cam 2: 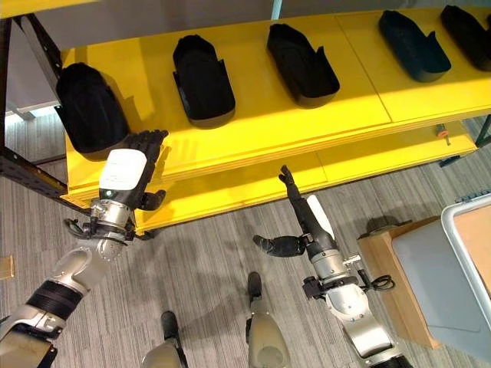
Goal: Move parts from the plastic box to the shelf.
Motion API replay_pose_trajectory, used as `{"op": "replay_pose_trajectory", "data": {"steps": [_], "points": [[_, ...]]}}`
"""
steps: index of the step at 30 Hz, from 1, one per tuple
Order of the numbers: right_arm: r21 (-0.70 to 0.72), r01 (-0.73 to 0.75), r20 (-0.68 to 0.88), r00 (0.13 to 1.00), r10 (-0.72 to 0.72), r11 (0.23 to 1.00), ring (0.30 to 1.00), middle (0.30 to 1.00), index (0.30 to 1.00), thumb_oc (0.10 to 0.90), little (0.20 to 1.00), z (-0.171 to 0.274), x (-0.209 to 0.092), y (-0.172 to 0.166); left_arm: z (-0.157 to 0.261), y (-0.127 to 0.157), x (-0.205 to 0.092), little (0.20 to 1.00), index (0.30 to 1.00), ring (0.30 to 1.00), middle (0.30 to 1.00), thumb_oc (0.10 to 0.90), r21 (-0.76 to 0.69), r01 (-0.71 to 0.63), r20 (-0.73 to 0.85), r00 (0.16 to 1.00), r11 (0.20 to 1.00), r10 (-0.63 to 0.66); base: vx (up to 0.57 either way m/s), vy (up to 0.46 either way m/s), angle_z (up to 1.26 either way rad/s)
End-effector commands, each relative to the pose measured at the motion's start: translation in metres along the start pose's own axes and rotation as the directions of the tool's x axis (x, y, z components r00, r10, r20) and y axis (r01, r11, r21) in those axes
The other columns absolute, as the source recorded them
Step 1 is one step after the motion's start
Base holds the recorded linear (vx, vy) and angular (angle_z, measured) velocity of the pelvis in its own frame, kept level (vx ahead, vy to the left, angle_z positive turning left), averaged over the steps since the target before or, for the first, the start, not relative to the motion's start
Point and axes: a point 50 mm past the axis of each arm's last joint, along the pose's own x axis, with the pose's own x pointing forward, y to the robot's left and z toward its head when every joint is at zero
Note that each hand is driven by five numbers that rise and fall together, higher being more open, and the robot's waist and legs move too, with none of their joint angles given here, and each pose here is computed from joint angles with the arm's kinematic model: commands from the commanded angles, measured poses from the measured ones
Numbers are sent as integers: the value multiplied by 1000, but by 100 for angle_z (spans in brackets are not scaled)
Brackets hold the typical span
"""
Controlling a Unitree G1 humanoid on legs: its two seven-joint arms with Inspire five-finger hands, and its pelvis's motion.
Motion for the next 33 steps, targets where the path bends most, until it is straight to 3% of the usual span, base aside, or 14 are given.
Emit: {"op": "replay_pose_trajectory", "data": {"steps": [1, 24, 33], "points": [[-23, 66, 197, 978, -60, 998, 1000, 1000, 1000, 900, 1000, 32, 9, -17, -7, 37, 18, 1000, 1000, 1000, 1000, 900, 44, -162, 28, 987, 986, 161, 0, 0, 0], [-32, 54, 195, 980, -47, 998, 1000, 1000, 1000, 900, 1000, 31, 9, -15, -30, 27, 25, 1000, 1000, 1000, 1000, 900, 65, -122, -109, 986, 990, 129, 0, 0, -1], [-33, 36, 200, 979, -29, 999, 1000, 1000, 1000, 900, 1000, 32, 7, -13, -50, 15, 28, 1000, 1000, 1000, 1000, 900, 84, -41, -217, 974, 996, 58, 0, 0, 0]]}}
